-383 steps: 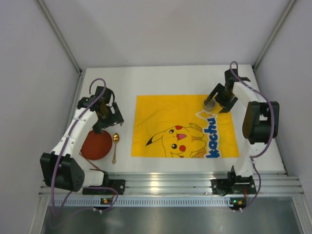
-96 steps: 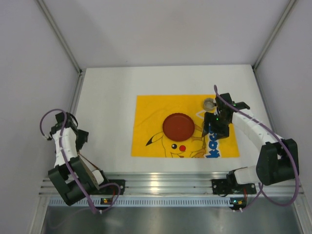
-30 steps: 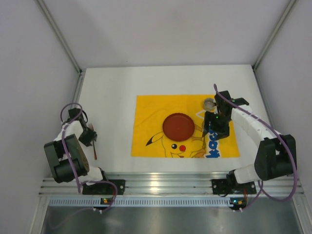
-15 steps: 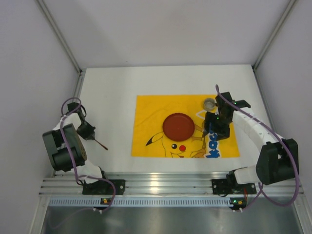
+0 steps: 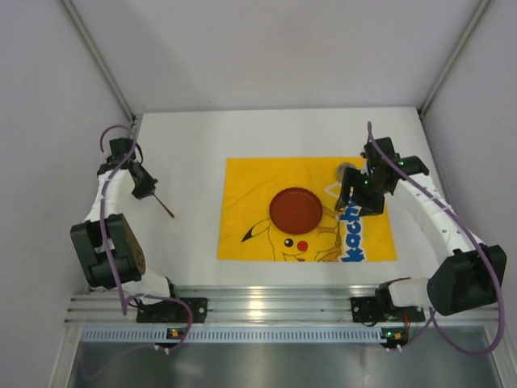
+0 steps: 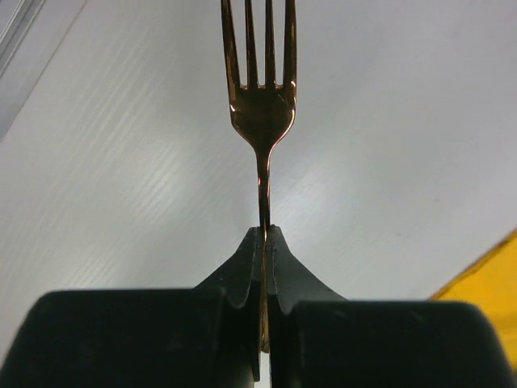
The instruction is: Set the dinner table for one person
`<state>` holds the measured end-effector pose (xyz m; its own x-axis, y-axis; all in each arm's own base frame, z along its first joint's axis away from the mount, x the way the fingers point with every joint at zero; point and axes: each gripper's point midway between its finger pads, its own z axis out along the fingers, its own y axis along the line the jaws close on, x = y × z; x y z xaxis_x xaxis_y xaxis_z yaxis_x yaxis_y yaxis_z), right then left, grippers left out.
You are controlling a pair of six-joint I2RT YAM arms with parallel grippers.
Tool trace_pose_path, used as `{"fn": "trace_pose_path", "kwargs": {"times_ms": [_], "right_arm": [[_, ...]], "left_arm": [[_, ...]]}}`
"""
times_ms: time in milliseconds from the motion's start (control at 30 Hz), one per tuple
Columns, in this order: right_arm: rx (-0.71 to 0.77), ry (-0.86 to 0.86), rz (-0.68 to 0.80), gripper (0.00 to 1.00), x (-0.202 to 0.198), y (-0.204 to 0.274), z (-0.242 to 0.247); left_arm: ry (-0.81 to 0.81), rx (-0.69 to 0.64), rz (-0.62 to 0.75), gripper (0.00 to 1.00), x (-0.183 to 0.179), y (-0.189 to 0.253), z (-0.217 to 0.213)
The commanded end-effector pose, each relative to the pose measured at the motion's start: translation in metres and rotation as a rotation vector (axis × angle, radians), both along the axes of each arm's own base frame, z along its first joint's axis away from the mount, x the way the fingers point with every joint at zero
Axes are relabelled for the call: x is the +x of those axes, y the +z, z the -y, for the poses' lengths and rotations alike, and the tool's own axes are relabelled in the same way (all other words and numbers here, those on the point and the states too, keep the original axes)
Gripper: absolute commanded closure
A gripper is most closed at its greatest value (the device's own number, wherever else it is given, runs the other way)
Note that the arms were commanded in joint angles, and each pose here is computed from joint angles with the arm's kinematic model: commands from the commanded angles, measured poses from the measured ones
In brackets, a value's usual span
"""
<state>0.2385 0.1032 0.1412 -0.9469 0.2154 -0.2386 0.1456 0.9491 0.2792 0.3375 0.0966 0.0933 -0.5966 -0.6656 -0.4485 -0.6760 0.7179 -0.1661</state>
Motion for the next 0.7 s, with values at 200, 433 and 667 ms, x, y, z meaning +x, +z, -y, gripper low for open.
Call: {"fn": "trace_pose_path", "kwargs": {"times_ms": [200,433,667], "right_arm": [[0.032,-0.034,0.142,0.28,-0.004,0.050,0.004],[0.051,-0.063,0.152,0.28,-0.032,0.045,0.009],[0.069,-0.095,0.170,0.27,-0.062,0.039,0.015]], "left_arm": [[-0.468,-0.028,0.218,1.00,0.050,0.071,0.136],[-0.759,-0.116,0.105,1.00,0.040,0.035,0.249],[-0.891,-0.086,0.026,1.00,0.015,0.005,0.315]]}}
